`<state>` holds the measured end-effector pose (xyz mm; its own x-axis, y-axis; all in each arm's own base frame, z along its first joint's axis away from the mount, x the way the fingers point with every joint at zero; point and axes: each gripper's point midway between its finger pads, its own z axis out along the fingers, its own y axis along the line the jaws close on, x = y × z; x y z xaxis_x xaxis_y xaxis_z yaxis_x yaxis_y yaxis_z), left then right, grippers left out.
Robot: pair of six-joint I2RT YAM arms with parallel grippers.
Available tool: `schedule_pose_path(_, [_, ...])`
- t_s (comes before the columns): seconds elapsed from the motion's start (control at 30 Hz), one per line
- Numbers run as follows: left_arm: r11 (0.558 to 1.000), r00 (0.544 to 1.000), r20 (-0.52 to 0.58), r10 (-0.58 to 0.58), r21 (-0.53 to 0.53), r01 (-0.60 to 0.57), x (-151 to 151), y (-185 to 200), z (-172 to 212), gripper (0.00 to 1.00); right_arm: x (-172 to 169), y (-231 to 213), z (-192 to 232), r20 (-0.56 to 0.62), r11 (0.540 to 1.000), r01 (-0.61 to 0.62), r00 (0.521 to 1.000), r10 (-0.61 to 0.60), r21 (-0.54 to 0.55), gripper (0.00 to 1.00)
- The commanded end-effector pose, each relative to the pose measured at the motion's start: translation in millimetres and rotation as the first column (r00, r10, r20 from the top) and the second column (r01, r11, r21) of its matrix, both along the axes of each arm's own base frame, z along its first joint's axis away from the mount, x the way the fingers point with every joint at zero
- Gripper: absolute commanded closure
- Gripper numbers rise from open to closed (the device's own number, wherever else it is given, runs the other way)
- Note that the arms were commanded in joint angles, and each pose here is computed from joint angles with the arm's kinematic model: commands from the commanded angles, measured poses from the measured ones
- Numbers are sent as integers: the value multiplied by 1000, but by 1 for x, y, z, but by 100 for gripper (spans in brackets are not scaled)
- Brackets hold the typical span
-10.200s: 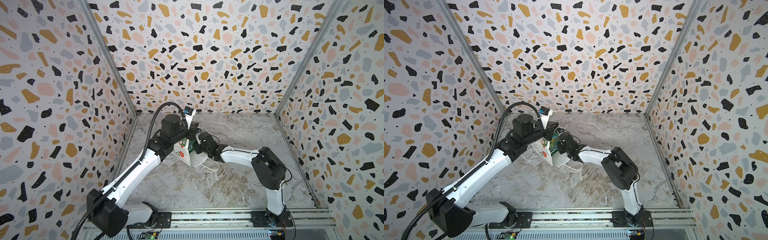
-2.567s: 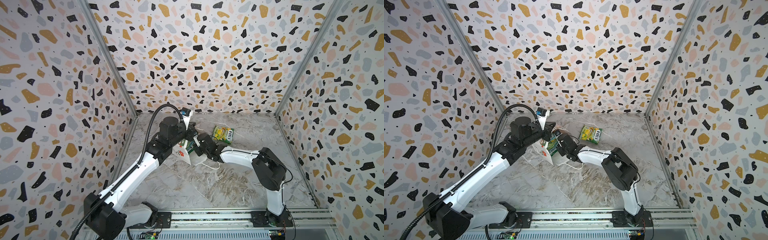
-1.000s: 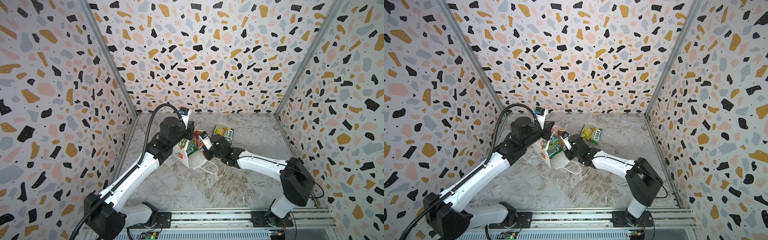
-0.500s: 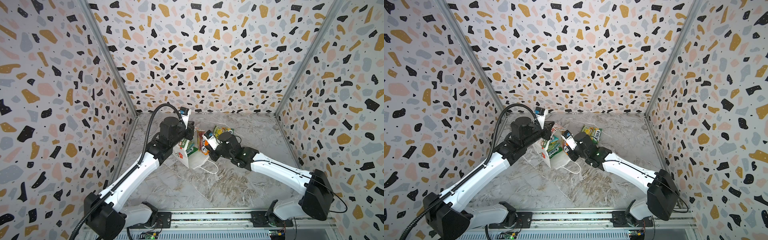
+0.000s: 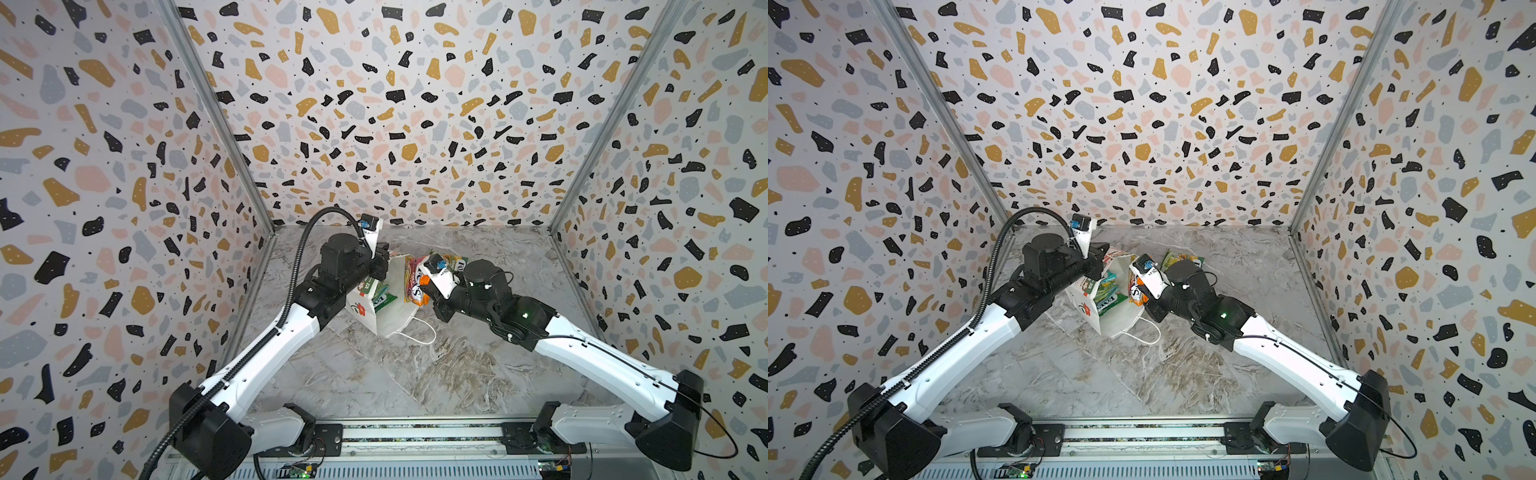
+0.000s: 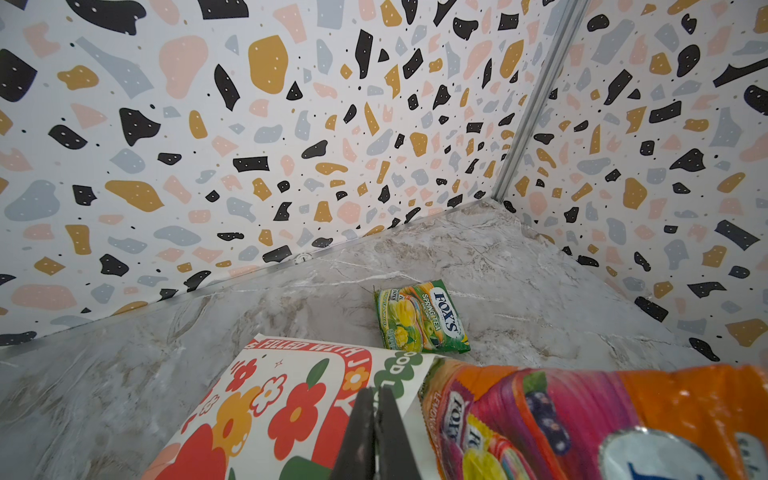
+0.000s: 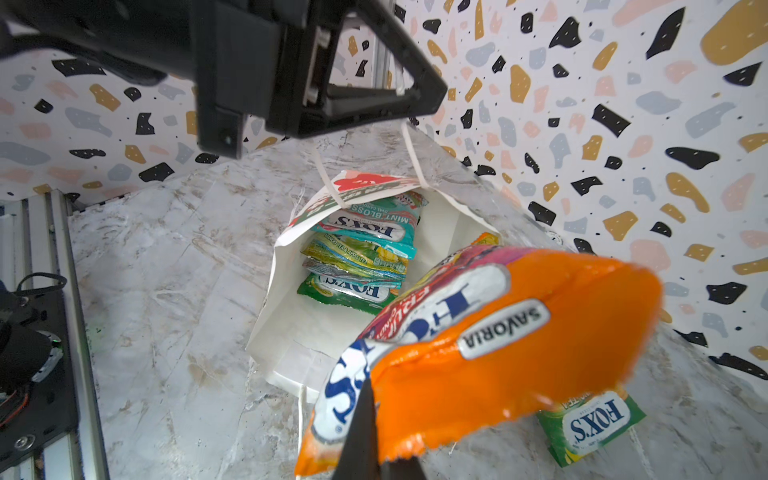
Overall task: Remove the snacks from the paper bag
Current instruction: 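Pull the orange packet out of the bag with the right gripper, then place the orange packet on the table beside the green packet, release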
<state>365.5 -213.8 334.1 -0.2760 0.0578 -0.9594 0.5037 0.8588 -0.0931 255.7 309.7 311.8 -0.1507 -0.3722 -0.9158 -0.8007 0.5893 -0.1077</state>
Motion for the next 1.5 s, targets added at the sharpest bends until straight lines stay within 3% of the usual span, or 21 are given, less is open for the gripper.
schedule_pose_path(0.0, [1000,999,47,7,-29,-5,3,-1,12,100,3,-18,53,122,995,63,990,-72,72,100])
schedule_pose_path(0.2, [1000,999,46,4,-28,-2,3,-2,11,100,8,-46,66,158,984,143,975,-159,103,100])
schedule_pose_path(0.43, [1000,999,45,4,-25,-3,4,-1,11,100,28,-86,62,113,960,256,956,-269,116,100])
schedule_pose_path(0.7, [1000,999,45,4,-23,-3,3,-1,10,100,77,-142,14,-26,907,419,908,-418,45,100])
schedule_pose_path(0.9, [1000,999,45,4,-23,-3,3,-1,10,100,106,-168,-26,-123,882,472,875,-468,1,100])
schedule_pose_path(1.1, [1000,999,46,2,-22,-1,3,-1,11,100,135,-177,-67,-186,891,452,873,-451,-42,100])
schedule_pose_path(1.47, [1000,999,38,-2,-20,3,4,-3,7,100,185,-161,-109,-314,945,328,896,-314,-8,100])
